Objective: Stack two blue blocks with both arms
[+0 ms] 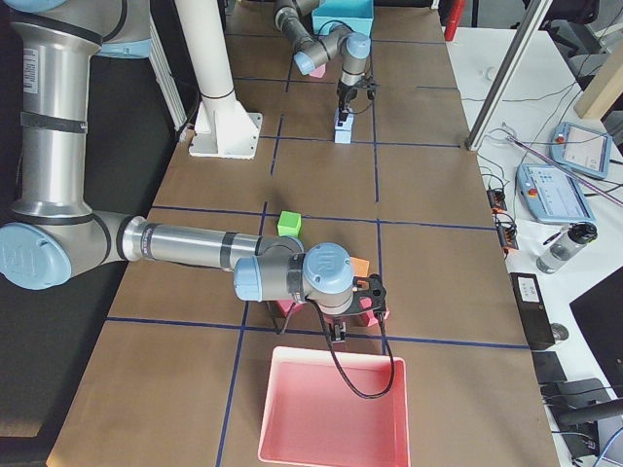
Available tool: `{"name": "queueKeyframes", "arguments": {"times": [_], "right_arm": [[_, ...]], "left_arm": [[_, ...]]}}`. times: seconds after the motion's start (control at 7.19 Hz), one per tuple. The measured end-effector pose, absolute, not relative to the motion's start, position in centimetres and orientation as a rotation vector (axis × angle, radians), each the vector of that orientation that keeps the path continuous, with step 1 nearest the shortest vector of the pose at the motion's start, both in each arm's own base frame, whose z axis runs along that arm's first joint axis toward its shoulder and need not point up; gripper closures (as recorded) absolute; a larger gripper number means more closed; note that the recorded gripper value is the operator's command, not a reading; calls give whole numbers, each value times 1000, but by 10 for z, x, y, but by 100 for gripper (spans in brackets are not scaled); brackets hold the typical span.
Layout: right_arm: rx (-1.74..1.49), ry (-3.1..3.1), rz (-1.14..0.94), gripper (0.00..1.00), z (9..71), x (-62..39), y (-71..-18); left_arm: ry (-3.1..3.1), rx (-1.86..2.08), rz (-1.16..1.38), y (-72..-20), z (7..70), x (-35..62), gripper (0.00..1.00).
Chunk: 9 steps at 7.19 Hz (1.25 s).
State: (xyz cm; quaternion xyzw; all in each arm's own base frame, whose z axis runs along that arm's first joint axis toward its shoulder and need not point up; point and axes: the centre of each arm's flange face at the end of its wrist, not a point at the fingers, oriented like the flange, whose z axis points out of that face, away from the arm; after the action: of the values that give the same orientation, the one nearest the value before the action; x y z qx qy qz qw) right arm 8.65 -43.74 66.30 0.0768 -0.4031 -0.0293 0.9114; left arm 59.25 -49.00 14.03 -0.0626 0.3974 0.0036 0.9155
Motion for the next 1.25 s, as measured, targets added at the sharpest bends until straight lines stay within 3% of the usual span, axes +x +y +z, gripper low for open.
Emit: {"name": "queueKeyframes", "arguments": {"times": [0.28, 1.25], "right_arm": [[158, -831, -60, 0, 663, 87, -438], [159, -828, -62, 0, 662, 87, -440]], "left_arm": [[819, -128, 9, -491, 142, 594, 3], [840, -109, 1, -498, 125, 567, 0]]}}
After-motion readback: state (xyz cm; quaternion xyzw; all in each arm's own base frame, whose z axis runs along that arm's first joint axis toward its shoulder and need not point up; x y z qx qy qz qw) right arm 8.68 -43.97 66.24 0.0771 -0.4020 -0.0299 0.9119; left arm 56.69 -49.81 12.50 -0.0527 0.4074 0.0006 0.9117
